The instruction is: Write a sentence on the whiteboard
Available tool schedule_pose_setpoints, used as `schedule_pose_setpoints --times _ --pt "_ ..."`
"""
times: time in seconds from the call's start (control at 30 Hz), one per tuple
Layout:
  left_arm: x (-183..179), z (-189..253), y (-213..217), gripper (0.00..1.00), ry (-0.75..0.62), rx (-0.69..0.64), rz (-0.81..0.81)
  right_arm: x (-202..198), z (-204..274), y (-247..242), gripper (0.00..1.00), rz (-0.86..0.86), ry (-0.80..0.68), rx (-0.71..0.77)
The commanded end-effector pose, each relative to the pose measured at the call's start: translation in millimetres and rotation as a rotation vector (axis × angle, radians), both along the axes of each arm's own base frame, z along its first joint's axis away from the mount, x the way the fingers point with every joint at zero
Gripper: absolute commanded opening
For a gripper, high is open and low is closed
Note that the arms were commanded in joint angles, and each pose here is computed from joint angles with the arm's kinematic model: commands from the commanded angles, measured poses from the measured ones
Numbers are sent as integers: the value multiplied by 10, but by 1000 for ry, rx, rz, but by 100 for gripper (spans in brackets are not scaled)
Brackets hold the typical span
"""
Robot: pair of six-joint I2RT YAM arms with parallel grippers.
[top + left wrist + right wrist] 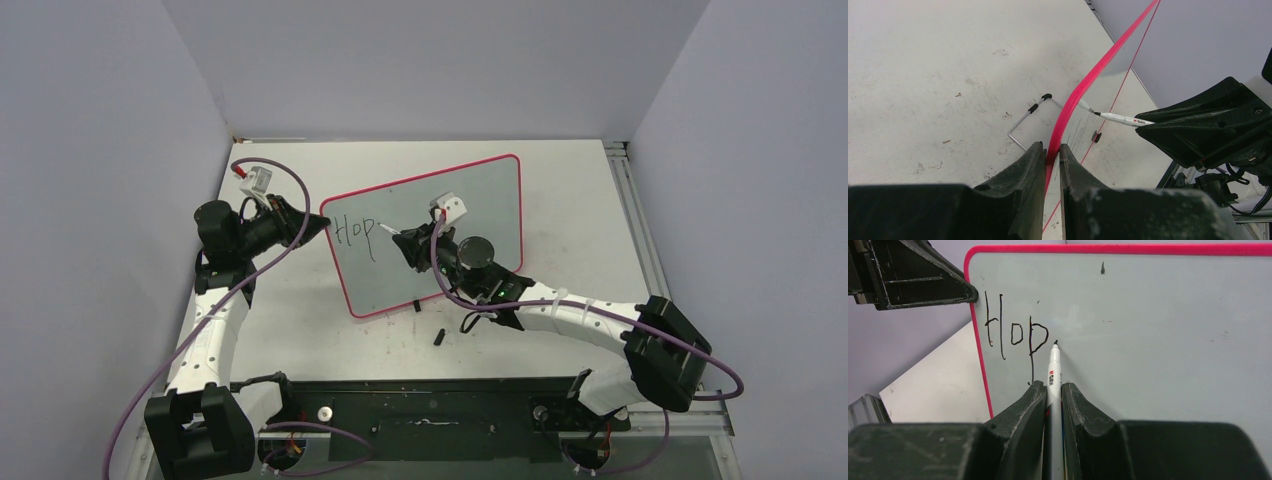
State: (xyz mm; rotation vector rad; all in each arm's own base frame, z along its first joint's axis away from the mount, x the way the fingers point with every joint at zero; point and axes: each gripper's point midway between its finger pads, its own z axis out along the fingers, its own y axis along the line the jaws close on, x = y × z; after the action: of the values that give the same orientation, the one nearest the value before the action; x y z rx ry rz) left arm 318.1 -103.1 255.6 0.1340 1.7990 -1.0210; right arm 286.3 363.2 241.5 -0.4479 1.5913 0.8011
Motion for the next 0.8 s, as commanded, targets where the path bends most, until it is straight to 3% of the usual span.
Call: schedule_pose_setpoints --times 0.0,0.77 --pt "-7 191 -22 12 -63 7 -16 41 73 3 5 -3 -13 29" --pt "-7 194 -22 12 -65 8 -15 122 184 -252 5 -104 -39 27"
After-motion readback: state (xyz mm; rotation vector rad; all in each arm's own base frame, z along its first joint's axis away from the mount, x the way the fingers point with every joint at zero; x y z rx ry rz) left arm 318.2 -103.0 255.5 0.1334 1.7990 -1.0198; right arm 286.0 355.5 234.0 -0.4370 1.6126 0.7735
